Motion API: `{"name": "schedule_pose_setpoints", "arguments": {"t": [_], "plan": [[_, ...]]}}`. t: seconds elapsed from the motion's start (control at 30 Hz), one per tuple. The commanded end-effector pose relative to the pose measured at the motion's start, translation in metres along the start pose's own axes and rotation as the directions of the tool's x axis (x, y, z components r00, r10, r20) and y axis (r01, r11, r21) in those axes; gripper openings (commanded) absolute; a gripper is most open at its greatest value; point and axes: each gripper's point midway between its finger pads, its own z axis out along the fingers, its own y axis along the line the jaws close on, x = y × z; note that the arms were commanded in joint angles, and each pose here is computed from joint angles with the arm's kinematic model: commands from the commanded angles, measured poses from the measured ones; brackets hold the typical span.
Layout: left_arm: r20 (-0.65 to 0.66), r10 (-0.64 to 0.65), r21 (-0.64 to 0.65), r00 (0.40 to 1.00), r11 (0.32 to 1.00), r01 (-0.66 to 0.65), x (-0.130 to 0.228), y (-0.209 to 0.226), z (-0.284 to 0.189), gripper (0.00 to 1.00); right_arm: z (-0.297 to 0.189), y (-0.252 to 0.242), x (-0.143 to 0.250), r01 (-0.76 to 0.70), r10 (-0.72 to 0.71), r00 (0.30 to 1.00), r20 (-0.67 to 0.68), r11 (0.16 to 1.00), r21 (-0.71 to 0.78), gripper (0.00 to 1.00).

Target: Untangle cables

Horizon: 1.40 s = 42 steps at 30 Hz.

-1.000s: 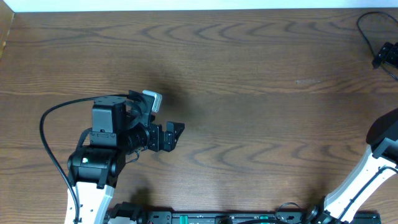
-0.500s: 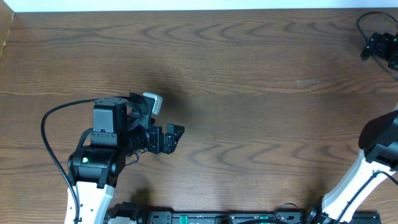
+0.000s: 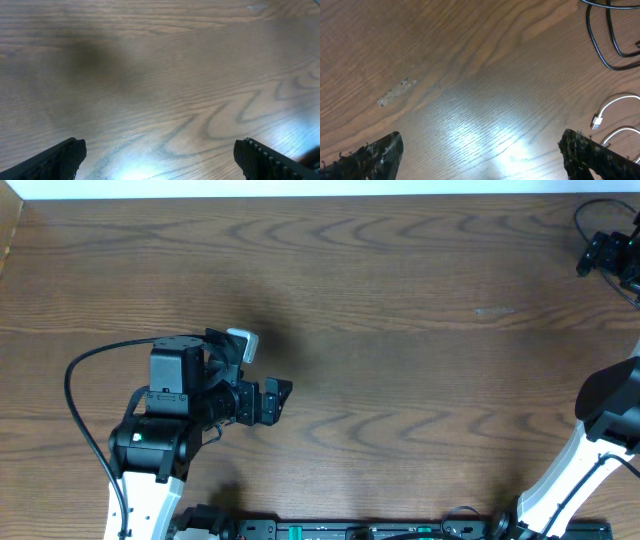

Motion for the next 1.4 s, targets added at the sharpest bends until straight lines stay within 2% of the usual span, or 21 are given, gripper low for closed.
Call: {"name": "schedule_pose_setpoints", "arguments": {"t": [0.0, 0.67, 0.97, 1.37], "plan": [[-0.008, -0.001, -0.039, 1.0, 0.999, 0.001, 0.002, 0.007, 0.002, 1.0, -0.014, 0.004, -0.001, 0.004, -0.004, 0.999, 0.036, 1.0, -0.002, 0.96], [-0.008, 0.0, -0.039, 1.0, 0.999, 0.0, 0.002, 0.007, 0.002, 1.0, -0.015, 0.011, 0.005, 0.024, -0.024, 1.0, 0.019, 1.0, -0.003, 0.96], [-0.012, -0.002, -0.04, 1.0, 0.999, 0.002, 0.003, 0.007, 0.002, 1.0, -0.017, 0.03, 0.01, 0.09, -0.09, 0.996, 0.018, 0.996, -0.01, 0.99], [-0.01, -0.002, -0.07, 1.0, 0.998, 0.001, 0.003, 0.012, 0.001, 1.0, -0.019, 0.046, 0.013, 0.145, -0.145, 0.989, 0.025, 0.989, -0.008, 0.99]]}}
